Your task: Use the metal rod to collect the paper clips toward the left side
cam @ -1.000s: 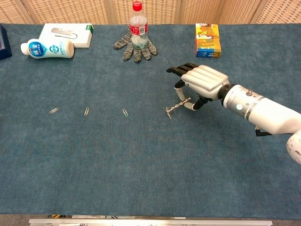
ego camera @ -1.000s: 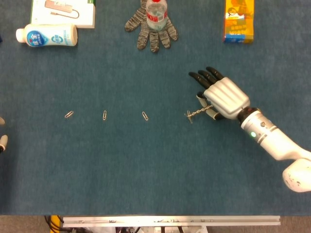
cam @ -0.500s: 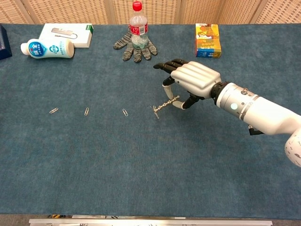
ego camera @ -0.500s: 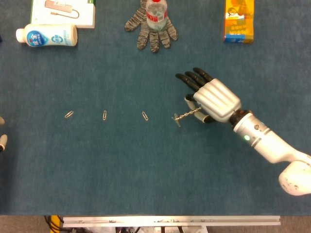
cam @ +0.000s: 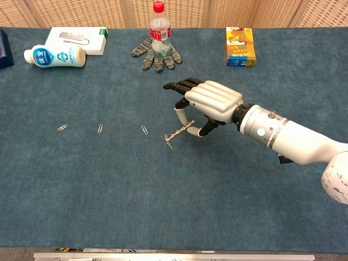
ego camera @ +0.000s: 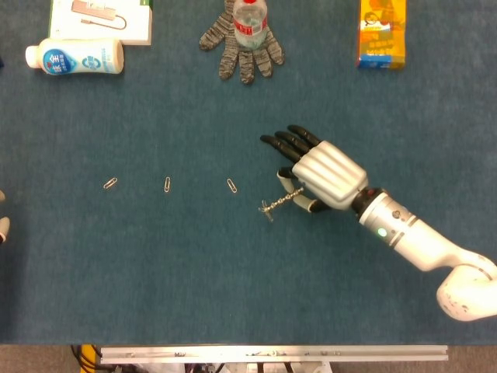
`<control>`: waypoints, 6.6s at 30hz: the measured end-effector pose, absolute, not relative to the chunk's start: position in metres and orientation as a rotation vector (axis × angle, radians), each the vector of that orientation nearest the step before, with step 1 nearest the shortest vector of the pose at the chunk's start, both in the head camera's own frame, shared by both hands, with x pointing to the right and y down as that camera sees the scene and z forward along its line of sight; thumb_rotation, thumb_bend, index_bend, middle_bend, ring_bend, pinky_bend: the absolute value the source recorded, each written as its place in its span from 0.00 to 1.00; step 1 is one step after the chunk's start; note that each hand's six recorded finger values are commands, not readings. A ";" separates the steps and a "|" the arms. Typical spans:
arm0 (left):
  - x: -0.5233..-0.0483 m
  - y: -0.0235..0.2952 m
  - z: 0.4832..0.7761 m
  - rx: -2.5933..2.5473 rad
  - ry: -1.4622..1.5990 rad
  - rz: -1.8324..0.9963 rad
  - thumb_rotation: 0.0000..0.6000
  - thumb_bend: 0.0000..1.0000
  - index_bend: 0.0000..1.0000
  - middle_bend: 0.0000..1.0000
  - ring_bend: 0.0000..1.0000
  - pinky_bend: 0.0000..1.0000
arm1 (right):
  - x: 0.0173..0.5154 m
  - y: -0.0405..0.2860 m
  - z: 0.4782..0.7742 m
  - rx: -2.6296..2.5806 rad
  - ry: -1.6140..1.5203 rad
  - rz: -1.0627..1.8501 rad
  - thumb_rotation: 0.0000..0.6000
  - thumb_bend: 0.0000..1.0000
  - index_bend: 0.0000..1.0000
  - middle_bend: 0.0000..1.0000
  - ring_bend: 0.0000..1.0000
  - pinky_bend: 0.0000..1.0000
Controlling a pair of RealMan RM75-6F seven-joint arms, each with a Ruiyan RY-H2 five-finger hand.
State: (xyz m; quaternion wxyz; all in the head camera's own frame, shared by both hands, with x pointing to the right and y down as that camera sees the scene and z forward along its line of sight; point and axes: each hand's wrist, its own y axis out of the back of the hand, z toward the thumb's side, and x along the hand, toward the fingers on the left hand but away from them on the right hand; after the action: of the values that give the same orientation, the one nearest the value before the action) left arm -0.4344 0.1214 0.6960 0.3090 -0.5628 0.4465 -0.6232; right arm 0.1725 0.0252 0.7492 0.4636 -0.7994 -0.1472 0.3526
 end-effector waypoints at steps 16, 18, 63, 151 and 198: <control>-0.433 0.124 0.697 -1.487 1.185 -1.654 1.00 0.29 0.43 0.33 0.28 0.34 | 0.173 0.039 0.749 -2.008 -0.337 0.855 1.00 0.00 0.20 0.05 0.00 0.00; -0.433 0.123 0.696 -1.488 1.185 -1.651 1.00 0.29 0.43 0.33 0.28 0.34 | 0.176 0.038 0.746 -2.004 -0.350 0.855 1.00 0.00 0.20 0.05 0.00 0.00; -0.250 0.038 0.656 -1.934 0.922 -1.007 1.00 0.20 0.36 0.00 0.00 0.00 | 0.457 -0.023 0.598 -1.328 -0.953 1.283 1.00 0.00 0.26 0.06 0.00 0.00; -0.057 0.033 0.743 -2.159 0.513 -1.229 1.00 0.21 0.41 0.00 0.00 0.00 | 0.549 0.003 0.557 -1.185 -1.192 1.371 1.00 0.00 0.31 0.06 0.00 0.00; -0.024 0.030 0.769 -2.131 0.497 -1.316 1.00 0.28 0.45 0.00 0.00 0.00 | 0.568 0.013 0.551 -1.169 -1.224 1.387 1.00 0.00 0.31 0.06 0.00 0.00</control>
State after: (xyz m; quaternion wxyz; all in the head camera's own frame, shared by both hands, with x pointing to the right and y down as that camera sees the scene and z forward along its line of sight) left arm -0.0243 0.0304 0.7693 0.2899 -0.7988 0.1863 -0.4932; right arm 0.5683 0.0132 0.5510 0.4587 -0.4747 -0.4971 0.5631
